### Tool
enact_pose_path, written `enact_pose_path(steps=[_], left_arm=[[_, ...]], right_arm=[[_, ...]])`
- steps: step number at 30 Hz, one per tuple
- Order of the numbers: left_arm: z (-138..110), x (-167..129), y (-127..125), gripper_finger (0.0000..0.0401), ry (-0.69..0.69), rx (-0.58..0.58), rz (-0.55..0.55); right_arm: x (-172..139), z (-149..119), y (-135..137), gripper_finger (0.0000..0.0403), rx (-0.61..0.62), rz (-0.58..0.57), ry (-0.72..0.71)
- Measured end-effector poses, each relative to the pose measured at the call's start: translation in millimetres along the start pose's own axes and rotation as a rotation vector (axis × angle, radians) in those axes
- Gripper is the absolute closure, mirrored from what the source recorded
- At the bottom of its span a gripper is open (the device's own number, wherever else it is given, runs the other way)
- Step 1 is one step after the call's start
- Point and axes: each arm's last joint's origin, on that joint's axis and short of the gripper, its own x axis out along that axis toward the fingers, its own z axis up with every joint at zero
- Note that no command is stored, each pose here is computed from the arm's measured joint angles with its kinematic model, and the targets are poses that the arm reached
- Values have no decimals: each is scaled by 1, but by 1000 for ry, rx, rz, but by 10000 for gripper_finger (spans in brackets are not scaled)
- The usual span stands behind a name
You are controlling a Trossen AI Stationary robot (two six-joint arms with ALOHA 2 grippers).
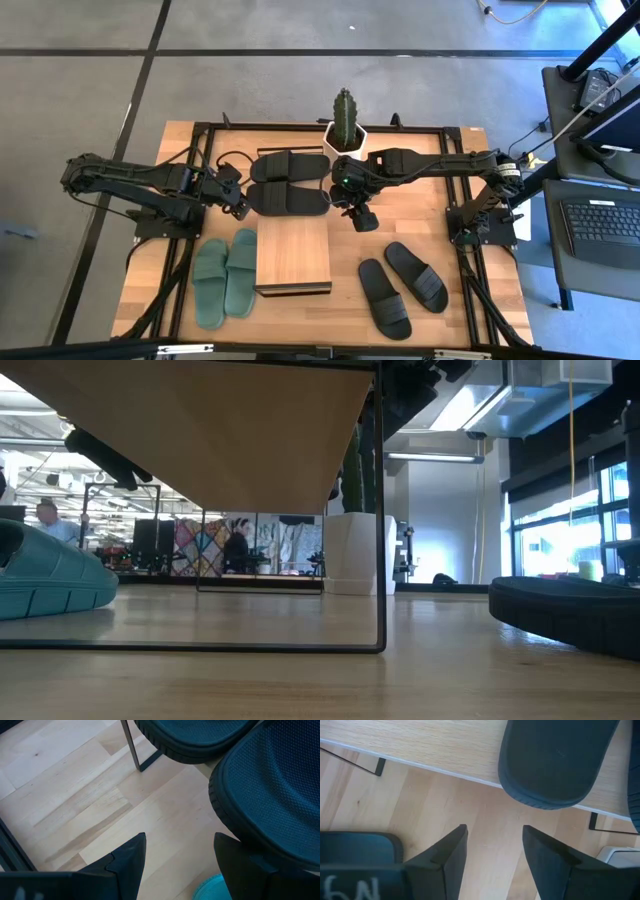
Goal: Pick and place slides into the shelf
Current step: Put the black slides on the shelf
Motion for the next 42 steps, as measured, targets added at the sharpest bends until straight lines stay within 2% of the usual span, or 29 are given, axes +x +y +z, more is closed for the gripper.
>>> enact_pose_path(steps=[9,17,33,42], left_arm=[[-1,0,0,177,30,2,-16],[-4,0,4,177,68,-6,14],[-3,0,2,177,55,-13,1],[1,0,-3,177,18,34,-50]], right_arm=[[0,0,0,211,0,0,0],[0,0,0,211,0,0,0],[0,0,0,211,2,0,0],[0,0,0,211,1,0,0]])
